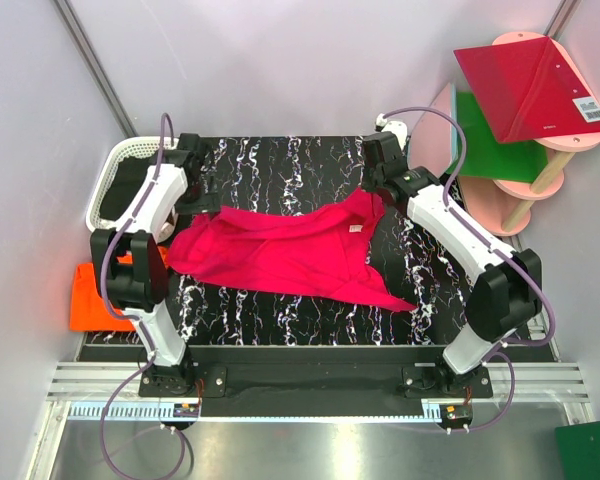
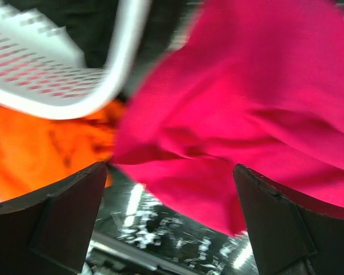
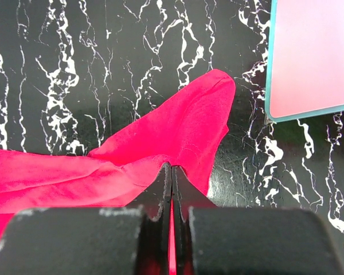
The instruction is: Fold and stack the t-shirts
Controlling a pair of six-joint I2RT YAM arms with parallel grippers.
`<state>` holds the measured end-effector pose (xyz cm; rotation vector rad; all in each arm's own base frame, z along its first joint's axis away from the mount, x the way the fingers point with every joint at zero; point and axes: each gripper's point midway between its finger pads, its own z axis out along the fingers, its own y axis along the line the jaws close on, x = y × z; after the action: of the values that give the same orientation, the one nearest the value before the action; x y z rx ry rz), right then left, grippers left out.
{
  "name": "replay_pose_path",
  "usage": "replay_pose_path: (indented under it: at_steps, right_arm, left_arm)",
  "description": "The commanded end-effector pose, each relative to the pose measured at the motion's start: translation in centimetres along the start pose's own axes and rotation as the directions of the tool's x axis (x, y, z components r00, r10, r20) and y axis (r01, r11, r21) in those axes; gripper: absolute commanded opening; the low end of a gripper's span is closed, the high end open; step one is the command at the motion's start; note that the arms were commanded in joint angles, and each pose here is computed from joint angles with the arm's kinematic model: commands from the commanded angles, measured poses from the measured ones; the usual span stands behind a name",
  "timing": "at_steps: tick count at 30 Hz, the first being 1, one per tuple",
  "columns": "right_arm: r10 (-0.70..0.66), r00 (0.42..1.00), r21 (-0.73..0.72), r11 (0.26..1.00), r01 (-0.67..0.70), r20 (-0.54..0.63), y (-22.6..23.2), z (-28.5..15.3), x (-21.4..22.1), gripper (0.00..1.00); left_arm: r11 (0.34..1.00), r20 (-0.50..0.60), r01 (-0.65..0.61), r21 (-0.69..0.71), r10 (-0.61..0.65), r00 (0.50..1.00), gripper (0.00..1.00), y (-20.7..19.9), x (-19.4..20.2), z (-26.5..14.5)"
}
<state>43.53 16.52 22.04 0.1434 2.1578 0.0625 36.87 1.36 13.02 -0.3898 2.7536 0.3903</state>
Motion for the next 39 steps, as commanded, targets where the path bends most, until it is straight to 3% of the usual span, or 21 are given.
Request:
replay_pose_path:
  at_steps: [1, 9, 16, 23, 31, 34, 39]
  right_arm:
    - [0.069, 0.993, -0.044, 0.997, -0.065, 0.092, 0.3, -2.3, -3.2, 0.0]
    - [0.076, 0.993, -0.053, 0.996, -0.072, 0.086, 0.4, -2.3, -3.1, 0.0]
    - [0.074, 0.994, -0.049, 0.996, -0.07, 0.076, 0.4, -2.2, -2.7, 0.0]
    - [0.072, 0.995, -0.05, 0.996, -0.069, 0.067, 0.4, -2.2, -2.5, 0.0]
    - [0.068, 0.996, -0.047, 0.997, -0.065, 0.058, 0.4, -1.9, -2.1, 0.0]
    - [0.068, 0.996, -0.047, 0.997, -0.065, 0.058, 0.3, -2.1, -2.1, 0.0]
    - [0.063, 0.996, -0.041, 0.997, -0.061, 0.058, 0.0, -2.3, -2.0, 0.0]
  left_arm:
    - [0.97, 0.06, 0.001, 0.241, -0.016, 0.998, 0.99, -4.9, -1.1, -1.9]
    - [0.964, 0.041, -0.01, 0.264, 0.0, 0.999, 0.95, -7.0, -2.1, 0.8]
    - [0.98, 0.016, -0.019, 0.196, 0.016, 1.0, 0.79, -6.8, -2.3, 3.2]
    - [0.983, -0.001, 0.014, 0.185, -0.014, 1.0, 0.74, -7.0, -2.1, 3.7]
    - [0.998, 0.022, -0.038, 0.057, 0.037, 0.999, 0.43, -5.0, -2.4, 5.1]
    - [0.997, -0.002, -0.069, 0.033, 0.069, 0.998, 0.43, -4.9, -2.0, 6.2]
    - [0.997, -0.015, -0.057, 0.057, 0.058, 0.998, 0.68, -5.3, -1.5, 6.1]
